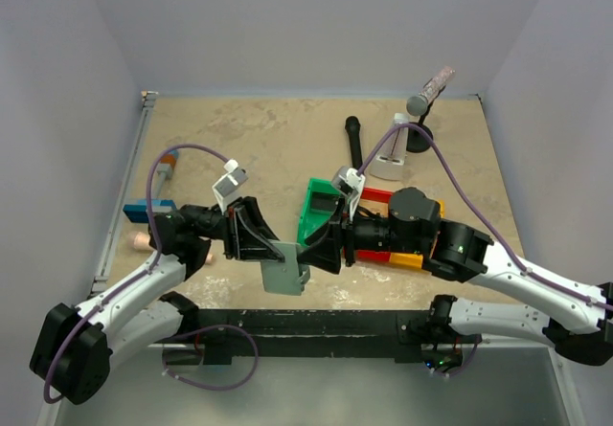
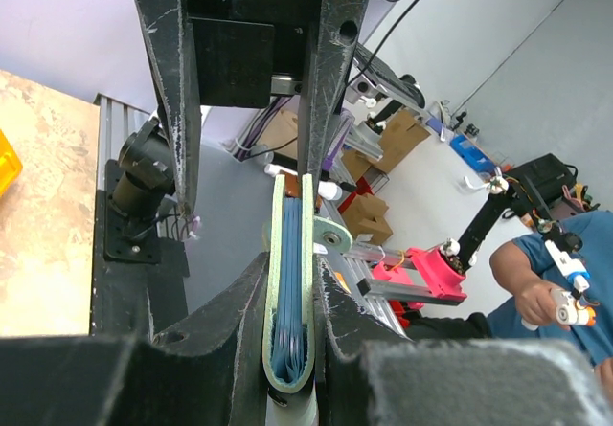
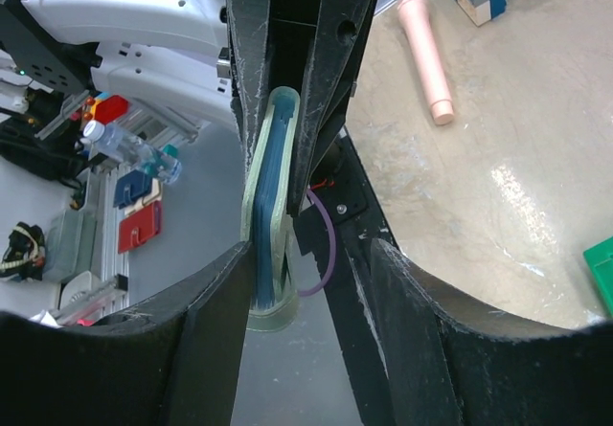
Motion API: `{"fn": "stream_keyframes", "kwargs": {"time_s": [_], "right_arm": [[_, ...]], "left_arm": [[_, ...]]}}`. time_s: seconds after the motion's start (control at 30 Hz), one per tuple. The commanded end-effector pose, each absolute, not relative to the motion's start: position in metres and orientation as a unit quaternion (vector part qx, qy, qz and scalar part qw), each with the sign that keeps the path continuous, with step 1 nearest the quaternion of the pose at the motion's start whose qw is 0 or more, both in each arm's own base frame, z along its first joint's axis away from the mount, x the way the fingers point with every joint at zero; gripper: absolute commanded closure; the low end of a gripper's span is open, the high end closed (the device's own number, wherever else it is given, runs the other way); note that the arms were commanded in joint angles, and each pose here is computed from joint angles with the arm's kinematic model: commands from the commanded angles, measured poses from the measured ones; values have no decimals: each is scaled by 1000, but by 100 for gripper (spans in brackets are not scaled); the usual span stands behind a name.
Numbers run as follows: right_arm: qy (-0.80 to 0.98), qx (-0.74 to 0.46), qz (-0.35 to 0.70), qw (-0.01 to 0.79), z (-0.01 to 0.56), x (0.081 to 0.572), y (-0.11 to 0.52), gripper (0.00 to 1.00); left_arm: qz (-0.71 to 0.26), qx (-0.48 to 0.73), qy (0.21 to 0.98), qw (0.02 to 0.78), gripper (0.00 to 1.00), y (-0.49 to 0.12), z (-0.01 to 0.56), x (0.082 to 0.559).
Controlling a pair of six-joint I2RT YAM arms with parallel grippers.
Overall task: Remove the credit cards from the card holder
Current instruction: Open the card holder.
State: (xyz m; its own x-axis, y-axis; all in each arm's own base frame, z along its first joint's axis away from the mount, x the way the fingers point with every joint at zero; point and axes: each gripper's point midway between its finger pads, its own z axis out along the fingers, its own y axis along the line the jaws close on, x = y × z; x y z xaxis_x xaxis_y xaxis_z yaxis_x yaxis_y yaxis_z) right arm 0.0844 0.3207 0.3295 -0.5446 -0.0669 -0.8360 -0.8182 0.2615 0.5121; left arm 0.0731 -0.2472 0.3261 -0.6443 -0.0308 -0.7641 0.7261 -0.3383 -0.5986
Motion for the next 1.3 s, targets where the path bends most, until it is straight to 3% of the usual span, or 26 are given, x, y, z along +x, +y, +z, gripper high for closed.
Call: {"fn": "stream_keyframes", "kwargs": {"time_s": [0.0,0.87,1.27], "right_arm": [[709,-298,519,372,330,91,324,44],[712,-314,532,334,320,84,340,44],[693,-350,555,299,321,66,345,63]], "left_arm": [[-740,401,388,375,100,-233,376,52],[-744,398,375,384,100,-230,390,48],[-736,374,401,397,100,-240,383,68]]}}
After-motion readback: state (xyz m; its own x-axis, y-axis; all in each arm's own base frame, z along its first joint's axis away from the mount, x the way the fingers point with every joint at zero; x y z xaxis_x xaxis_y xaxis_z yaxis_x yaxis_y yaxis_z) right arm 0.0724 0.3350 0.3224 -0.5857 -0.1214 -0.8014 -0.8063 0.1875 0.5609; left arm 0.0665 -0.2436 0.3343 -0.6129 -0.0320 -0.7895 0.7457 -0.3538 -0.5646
